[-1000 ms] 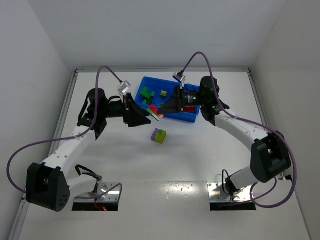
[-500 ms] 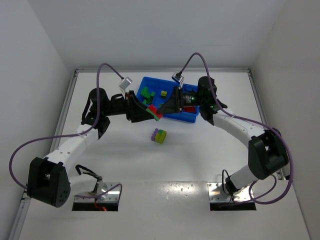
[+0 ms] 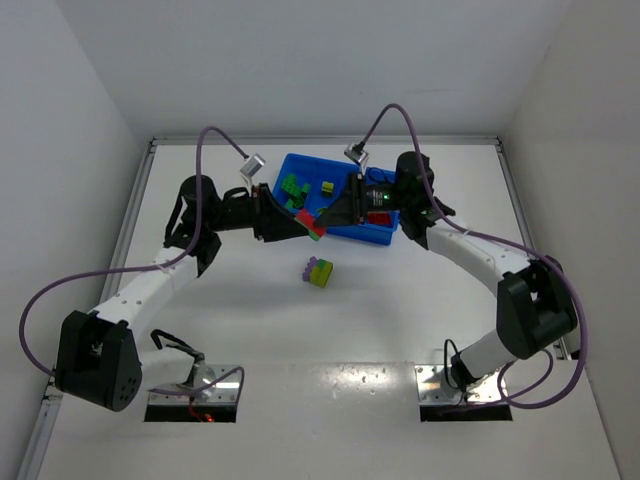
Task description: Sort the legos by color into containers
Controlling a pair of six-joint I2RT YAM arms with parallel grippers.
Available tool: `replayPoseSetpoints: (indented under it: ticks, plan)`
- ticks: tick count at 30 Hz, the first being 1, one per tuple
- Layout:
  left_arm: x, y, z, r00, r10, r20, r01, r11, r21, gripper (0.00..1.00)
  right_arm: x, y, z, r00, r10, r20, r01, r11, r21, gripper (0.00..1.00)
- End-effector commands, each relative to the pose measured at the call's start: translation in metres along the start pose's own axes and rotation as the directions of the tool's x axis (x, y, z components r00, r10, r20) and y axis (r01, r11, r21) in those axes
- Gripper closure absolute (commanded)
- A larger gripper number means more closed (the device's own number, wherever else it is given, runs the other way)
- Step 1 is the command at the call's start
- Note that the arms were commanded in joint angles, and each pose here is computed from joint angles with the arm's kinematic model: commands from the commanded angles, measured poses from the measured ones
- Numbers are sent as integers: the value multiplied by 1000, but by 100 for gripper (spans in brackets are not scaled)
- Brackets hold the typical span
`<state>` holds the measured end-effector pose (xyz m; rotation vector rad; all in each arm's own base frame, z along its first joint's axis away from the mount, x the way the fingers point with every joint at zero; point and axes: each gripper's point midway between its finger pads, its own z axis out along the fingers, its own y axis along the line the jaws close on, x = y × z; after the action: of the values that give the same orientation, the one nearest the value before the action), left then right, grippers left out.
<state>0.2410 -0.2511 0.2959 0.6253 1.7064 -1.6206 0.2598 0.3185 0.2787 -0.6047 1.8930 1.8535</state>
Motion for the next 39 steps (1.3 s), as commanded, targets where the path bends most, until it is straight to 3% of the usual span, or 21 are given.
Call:
replayPoseSetpoints:
  ticks: [1,13,17,18,20,22,23,25,26,27,31,38,39]
  plan:
    - [-4,-6,2,997,74,-2,-74,997,17,100,-31,12,-7,993,-77,94,75,997,24,97]
    - [34,3,-10,998,43,-44,-44,999,-28,100,-103,-5,-69,945,-160,286,124,982,140,97]
    - [38,10,-14,996,59,-63,-63,996,-63,100,-112,-40,-98,941,-159,299,90,969,232,98]
    - [33,18,-16,995,79,-61,-85,990,-110,100,-123,-56,-112,917,-274,291,176,930,324,98]
    - [26,29,-20,992,108,-59,-117,976,-183,100,-107,-100,-126,946,-242,216,118,876,468,98]
    - [16,44,-24,988,130,-77,-146,953,-264,100,-104,-130,-144,941,-309,136,174,788,591,98]
    - [9,55,-26,988,139,-72,-155,931,-329,100,-108,-161,-164,927,-369,60,219,665,714,98]
    - [-7,63,-29,983,169,-78,-186,900,-395,100,-96,-190,-187,940,-341,-21,220,558,800,98]
    - [-16,76,-34,984,166,-64,-177,871,-458,100,-93,-213,-208,942,-330,-67,218,445,868,98]
    - [-23,80,-34,980,189,-64,-196,856,-478,100,-92,-220,-214,941,-327,-85,224,413,883,98]
    - [-47,95,-37,976,212,-52,-205,805,-556,100,-84,-244,-230,951,-287,-117,212,327,921,98]
    - [-59,128,-36,980,189,-61,-185,756,-628,100,-76,-268,-223,965,-237,-109,182,309,933,98]
    - [-60,133,-36,978,197,-71,-197,747,-635,100,-71,-273,-218,968,-224,-118,186,317,930,94]
